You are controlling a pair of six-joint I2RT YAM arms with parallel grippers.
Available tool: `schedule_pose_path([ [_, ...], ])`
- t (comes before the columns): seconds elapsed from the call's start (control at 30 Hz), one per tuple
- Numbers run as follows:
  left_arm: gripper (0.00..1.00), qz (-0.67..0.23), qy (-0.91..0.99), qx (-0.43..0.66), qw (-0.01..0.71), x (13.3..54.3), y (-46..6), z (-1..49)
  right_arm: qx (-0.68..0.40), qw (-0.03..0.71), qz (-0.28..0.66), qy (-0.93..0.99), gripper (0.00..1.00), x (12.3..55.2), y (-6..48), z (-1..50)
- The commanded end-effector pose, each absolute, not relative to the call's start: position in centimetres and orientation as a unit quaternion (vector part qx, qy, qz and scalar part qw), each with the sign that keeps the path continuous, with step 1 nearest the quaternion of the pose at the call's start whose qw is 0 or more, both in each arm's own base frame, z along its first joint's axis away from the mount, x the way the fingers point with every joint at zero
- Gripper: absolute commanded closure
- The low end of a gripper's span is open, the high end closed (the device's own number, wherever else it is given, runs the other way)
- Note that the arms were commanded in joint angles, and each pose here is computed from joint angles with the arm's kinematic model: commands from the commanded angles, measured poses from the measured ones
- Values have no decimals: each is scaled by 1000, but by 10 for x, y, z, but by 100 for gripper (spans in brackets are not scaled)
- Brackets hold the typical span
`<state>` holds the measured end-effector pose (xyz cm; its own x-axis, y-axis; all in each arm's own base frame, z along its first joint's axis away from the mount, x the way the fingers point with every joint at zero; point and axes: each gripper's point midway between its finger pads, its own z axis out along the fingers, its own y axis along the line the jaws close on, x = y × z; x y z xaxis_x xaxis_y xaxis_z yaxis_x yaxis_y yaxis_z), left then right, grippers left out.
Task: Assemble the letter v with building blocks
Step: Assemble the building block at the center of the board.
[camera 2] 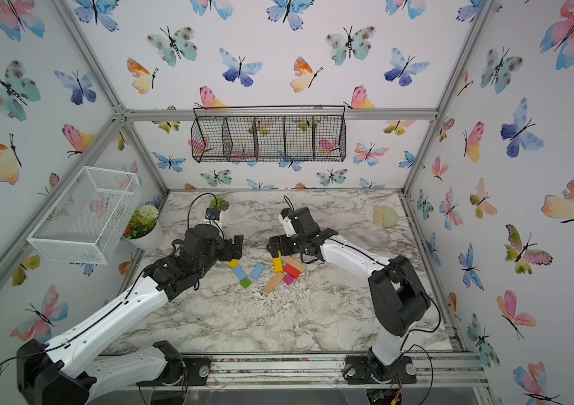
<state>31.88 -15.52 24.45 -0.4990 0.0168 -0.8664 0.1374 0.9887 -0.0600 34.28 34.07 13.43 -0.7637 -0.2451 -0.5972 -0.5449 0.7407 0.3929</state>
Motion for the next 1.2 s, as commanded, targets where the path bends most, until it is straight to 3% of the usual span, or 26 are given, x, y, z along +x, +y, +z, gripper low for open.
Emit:
schedule_pose_path([
  [0.0, 2, -43, 860, -4, 508, 317, -131, 245, -251, 247, 303, 886, 2, 337, 362, 131],
  [0.37, 2, -31, 854, -77, 514, 310, -85, 239, -292, 184, 314, 885, 2, 323, 407, 91],
  [1.17, 2, -50, 853, -84, 513, 311, -79, 237, -313, 132, 271, 900, 2, 311, 427, 43],
])
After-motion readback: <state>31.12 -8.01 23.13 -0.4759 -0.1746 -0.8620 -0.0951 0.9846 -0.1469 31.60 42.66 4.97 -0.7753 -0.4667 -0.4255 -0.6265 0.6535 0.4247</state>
